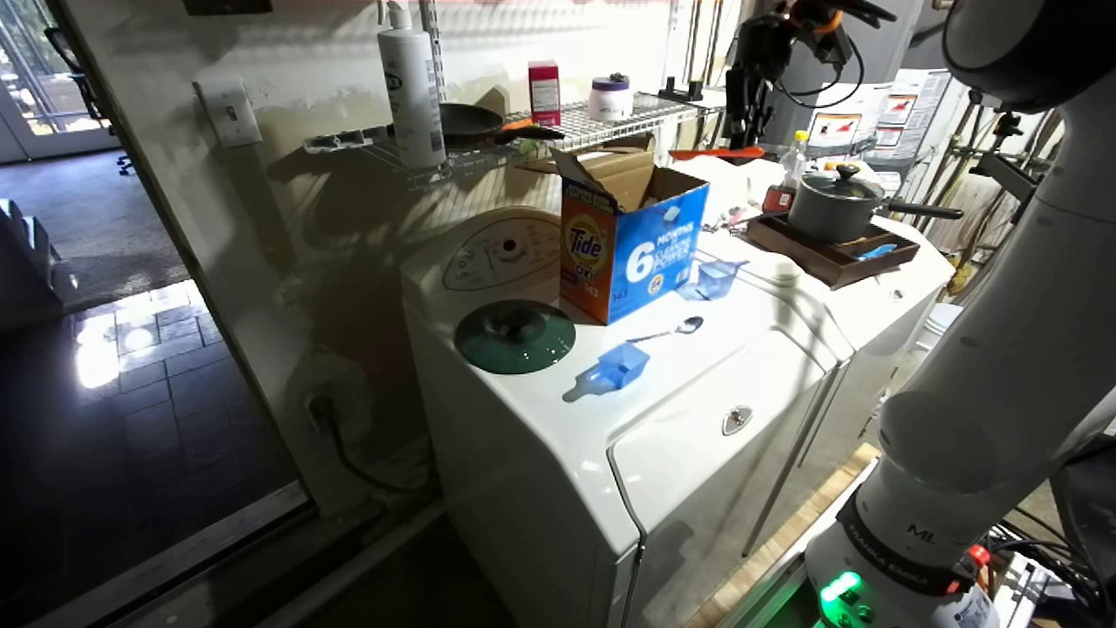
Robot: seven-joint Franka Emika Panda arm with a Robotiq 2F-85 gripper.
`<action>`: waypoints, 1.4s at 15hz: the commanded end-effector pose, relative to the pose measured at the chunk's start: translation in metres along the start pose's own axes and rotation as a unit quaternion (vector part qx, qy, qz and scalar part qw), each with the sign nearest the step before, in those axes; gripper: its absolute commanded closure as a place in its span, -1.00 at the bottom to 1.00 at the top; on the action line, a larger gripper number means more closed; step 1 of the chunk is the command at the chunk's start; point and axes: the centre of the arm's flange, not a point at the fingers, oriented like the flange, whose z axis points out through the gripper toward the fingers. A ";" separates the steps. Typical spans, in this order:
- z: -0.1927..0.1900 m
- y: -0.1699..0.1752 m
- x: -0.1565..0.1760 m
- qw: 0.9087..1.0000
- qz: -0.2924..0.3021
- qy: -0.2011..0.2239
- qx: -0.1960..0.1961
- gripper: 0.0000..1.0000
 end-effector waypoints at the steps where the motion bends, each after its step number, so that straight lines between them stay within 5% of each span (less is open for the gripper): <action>1: -0.025 -0.006 0.035 0.996 0.054 -0.050 -0.053 0.88; 8: -0.025 -0.009 0.076 0.989 0.072 -0.106 -0.074 0.88; 9: 0.002 -0.006 0.059 0.992 0.070 -0.086 -0.064 0.52; 12: 0.013 -0.002 0.073 0.990 0.070 -0.101 -0.065 0.52; 13: 0.013 -0.001 0.074 0.990 0.071 -0.103 -0.065 0.88; 21: -0.015 0.006 0.073 0.979 0.195 -0.009 0.055 0.88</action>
